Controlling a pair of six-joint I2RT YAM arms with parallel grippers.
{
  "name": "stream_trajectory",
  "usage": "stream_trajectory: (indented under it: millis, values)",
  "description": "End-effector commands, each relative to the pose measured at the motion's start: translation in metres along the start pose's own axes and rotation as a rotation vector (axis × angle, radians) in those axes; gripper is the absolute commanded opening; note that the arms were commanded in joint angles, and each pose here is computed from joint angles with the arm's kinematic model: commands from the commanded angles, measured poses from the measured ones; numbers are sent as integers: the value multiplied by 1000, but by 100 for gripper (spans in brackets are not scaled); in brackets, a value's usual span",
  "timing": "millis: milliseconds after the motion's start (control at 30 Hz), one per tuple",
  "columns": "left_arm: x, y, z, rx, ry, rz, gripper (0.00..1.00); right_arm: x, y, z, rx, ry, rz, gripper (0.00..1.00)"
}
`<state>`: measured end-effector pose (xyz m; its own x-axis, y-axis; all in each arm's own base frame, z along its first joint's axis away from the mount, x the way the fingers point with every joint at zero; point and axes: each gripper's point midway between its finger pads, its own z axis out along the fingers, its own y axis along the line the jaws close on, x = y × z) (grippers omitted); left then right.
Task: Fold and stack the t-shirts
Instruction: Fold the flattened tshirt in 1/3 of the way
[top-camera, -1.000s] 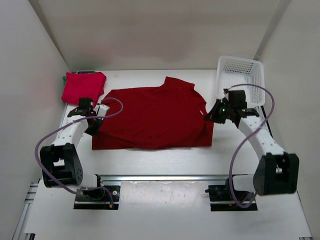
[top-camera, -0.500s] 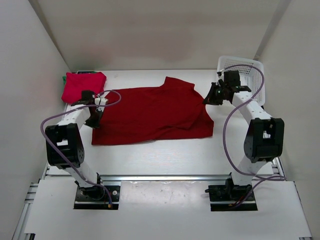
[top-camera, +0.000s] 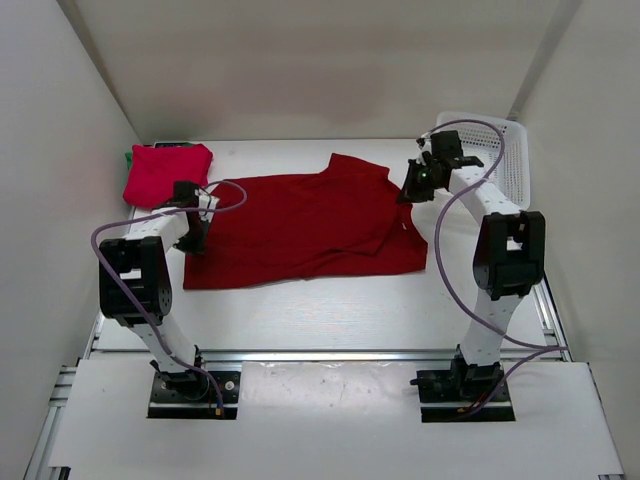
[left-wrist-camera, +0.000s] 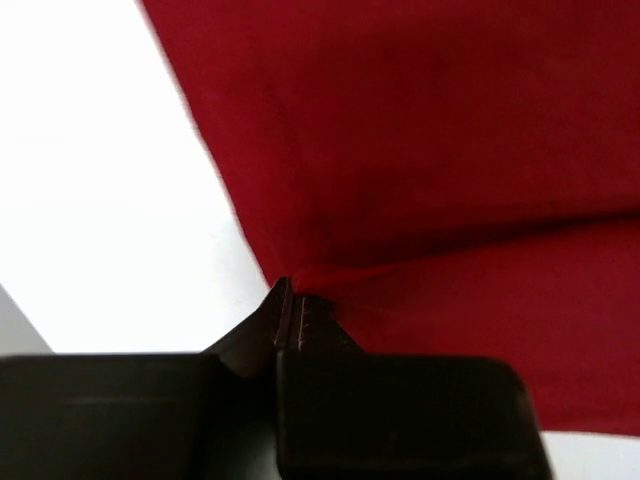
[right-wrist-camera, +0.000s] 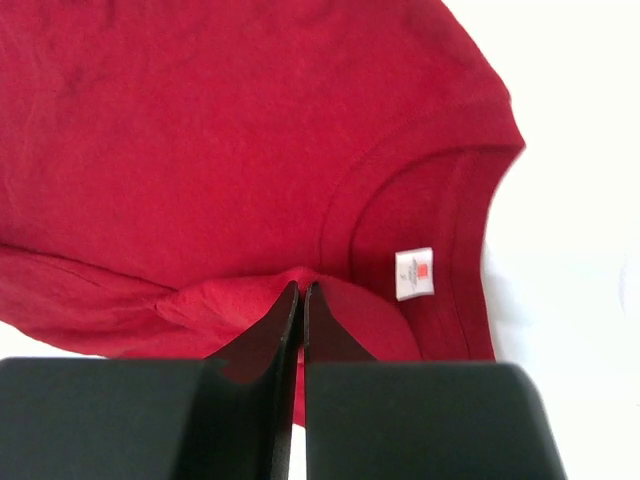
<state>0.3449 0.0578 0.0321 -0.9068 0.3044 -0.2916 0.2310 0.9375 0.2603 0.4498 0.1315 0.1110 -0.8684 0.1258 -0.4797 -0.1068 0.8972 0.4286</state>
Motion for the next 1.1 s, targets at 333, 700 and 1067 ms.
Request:
stream_trajectory:
  millis: [333, 700, 1067]
  values:
    - [-23, 37, -5, -165, -58, -150, 7, -28, 6, 9, 62, -32, -55, 14]
    - [8, 51, -30, -120, 30, -237, 71, 13, 23, -48, 110, -2, -45, 51]
    - [60, 6, -16, 35, 144, -257, 71, 131, -29, -50, 202, 120, 164, 99]
